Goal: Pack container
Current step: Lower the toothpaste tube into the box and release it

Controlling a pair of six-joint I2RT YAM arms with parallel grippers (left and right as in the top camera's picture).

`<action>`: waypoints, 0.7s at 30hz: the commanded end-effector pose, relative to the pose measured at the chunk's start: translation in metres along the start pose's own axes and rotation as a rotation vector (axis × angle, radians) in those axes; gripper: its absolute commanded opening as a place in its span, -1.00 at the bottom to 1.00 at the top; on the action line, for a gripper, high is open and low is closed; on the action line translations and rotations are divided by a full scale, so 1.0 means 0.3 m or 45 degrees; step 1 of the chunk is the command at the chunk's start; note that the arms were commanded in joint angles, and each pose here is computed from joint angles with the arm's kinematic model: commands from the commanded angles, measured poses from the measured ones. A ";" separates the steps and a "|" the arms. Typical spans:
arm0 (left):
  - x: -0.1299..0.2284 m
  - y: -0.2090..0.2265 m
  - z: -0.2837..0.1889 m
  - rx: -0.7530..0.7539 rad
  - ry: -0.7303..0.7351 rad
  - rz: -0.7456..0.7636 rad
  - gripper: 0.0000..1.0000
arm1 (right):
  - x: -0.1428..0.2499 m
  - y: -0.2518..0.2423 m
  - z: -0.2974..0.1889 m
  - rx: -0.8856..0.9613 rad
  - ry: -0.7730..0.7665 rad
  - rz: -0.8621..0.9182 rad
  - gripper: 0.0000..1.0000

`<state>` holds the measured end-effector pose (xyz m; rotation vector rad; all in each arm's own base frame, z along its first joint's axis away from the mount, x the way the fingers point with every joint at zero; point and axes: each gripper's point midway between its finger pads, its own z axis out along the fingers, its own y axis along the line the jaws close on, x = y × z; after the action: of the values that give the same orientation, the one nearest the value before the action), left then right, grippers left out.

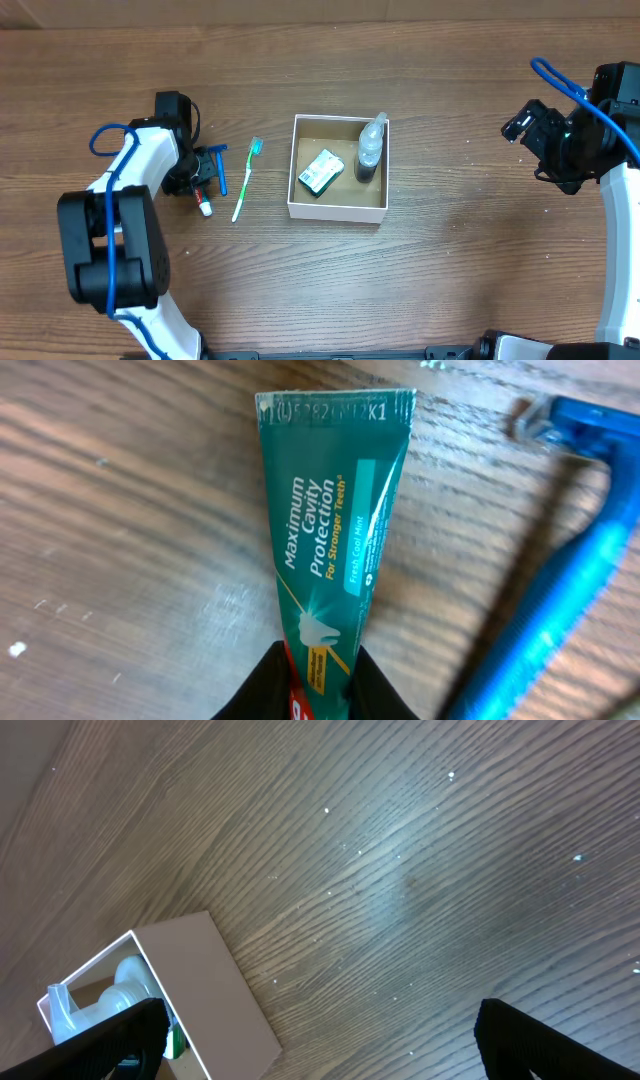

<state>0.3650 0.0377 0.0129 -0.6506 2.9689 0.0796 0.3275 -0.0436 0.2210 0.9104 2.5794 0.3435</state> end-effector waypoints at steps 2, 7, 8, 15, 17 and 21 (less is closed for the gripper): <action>-0.053 -0.082 -0.341 0.212 -0.250 0.073 -0.70 | -0.008 0.003 -0.003 -0.009 -0.008 0.004 1.00; 0.010 -0.286 -0.617 0.506 -0.448 0.259 -0.71 | -0.008 0.003 -0.003 -0.009 -0.008 0.004 1.00; 0.028 -0.334 -0.651 0.542 -0.486 0.309 -0.71 | -0.008 0.003 -0.003 -0.009 -0.008 0.004 1.00; 0.135 -0.644 -0.637 0.642 -0.538 0.582 -0.67 | -0.008 0.003 -0.003 -0.009 -0.008 0.004 1.00; 0.147 -0.712 -0.594 0.640 -0.541 0.627 -0.60 | -0.008 0.003 -0.003 -0.009 -0.008 0.004 1.00; 0.162 -0.804 -0.536 0.704 -0.512 0.676 -0.47 | -0.008 0.003 -0.003 -0.009 -0.008 0.004 1.00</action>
<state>0.4045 -0.1998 0.1739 0.1536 2.4945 -0.4596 0.3274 -0.0436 0.2209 0.9106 2.5798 0.3435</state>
